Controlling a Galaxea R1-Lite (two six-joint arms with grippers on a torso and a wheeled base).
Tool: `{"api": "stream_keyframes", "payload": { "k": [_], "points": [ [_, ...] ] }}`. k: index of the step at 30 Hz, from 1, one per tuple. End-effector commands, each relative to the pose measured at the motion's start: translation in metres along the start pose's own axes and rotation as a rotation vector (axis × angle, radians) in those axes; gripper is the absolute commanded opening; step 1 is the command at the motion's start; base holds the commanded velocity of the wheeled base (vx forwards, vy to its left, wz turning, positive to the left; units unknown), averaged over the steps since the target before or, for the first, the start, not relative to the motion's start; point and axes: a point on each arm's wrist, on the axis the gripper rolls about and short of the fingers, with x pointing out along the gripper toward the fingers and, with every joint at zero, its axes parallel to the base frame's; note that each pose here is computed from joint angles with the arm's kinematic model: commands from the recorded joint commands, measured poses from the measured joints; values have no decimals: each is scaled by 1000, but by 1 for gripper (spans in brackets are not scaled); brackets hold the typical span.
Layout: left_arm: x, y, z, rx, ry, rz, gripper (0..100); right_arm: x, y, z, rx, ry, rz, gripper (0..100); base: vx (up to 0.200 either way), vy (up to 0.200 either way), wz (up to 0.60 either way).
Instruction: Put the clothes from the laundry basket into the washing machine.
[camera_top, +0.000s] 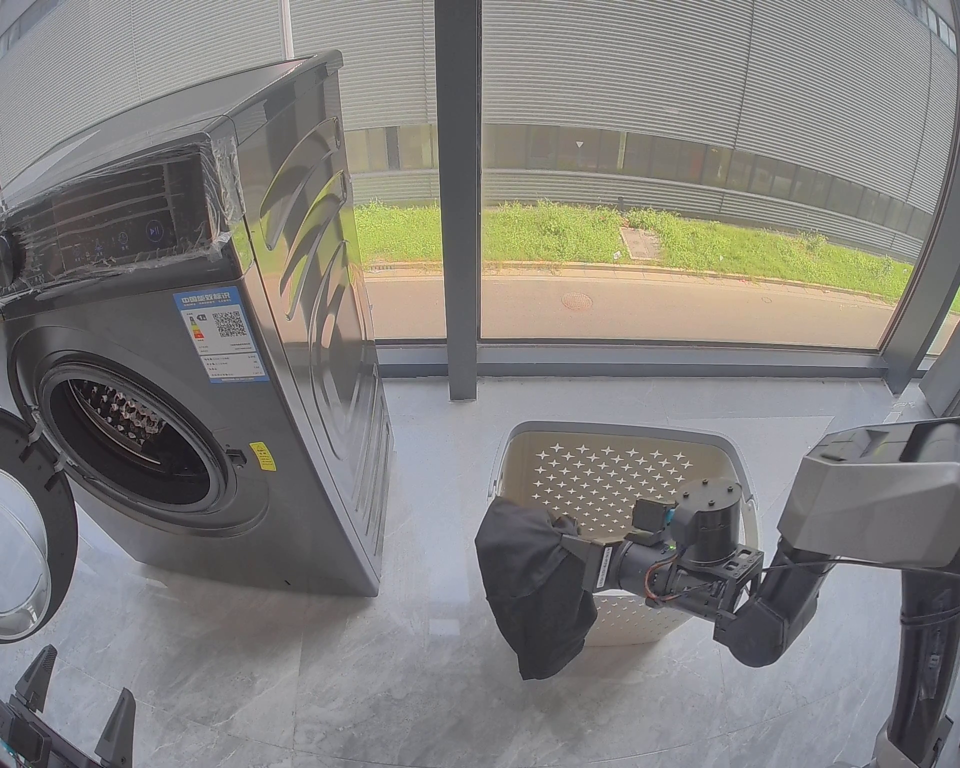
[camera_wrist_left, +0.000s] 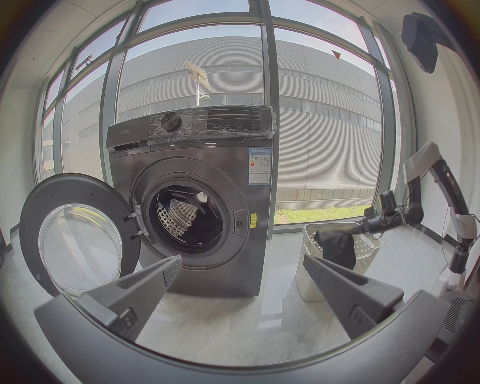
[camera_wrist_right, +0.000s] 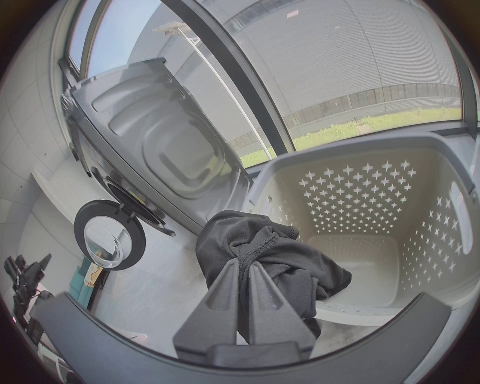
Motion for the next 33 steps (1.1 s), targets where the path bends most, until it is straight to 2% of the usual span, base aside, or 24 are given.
{"api": "stream_keyframes", "payload": {
  "k": [1,4,5,7,9,11,14,17,18,22,25,26,27,30,33],
  "points": [
    [0,0,-5,0,0,2,100,-54,37,48,-32,-154,84,0,0,0,0],
    [0,0,-5,-7,0,4,100,-88,61,64,-52,-230,142,0,0,0,0],
    [0,0,-5,-7,0,4,100,-92,64,66,-54,-237,150,0,0,0,0],
    [0,0,-5,-8,0,4,100,-131,87,80,-76,-319,230,0,0,0,0],
    [0,0,-5,-8,0,7,100,-147,96,88,-96,-364,262,0,0,0,0],
    [0,0,-5,-8,0,10,100,-167,102,99,-149,-438,283,0,0,0,0],
    [0,0,-5,-8,0,8,100,-176,100,107,-217,-498,249,0,0,0,0],
    [0,0,-5,-13,-2,8,100,-179,89,120,-276,-566,159,0,0,0,0],
    [0,0,-5,-13,-2,8,100,-179,89,120,-279,-569,157,0,0,0,0],
    [0,0,-5,-13,-2,8,100,-181,82,136,-346,-618,88,0,0,0,0],
    [0,0,-5,-11,-2,8,100,-183,71,142,-348,-606,17,0,0,0,0],
    [0,0,-5,-13,-2,8,100,-186,62,144,-337,-591,-47,0,0,0,0],
    [0,0,-5,-13,-2,8,100,-189,60,146,-328,-591,-80,0,0,0,0],
    [0,0,-5,-13,-2,8,100,-201,65,149,-317,-606,-113,0,0,0,0],
    [0,0,-5,-11,-2,8,100,-215,74,153,-321,-630,-100,0,-133,0,0]
  ]
}}
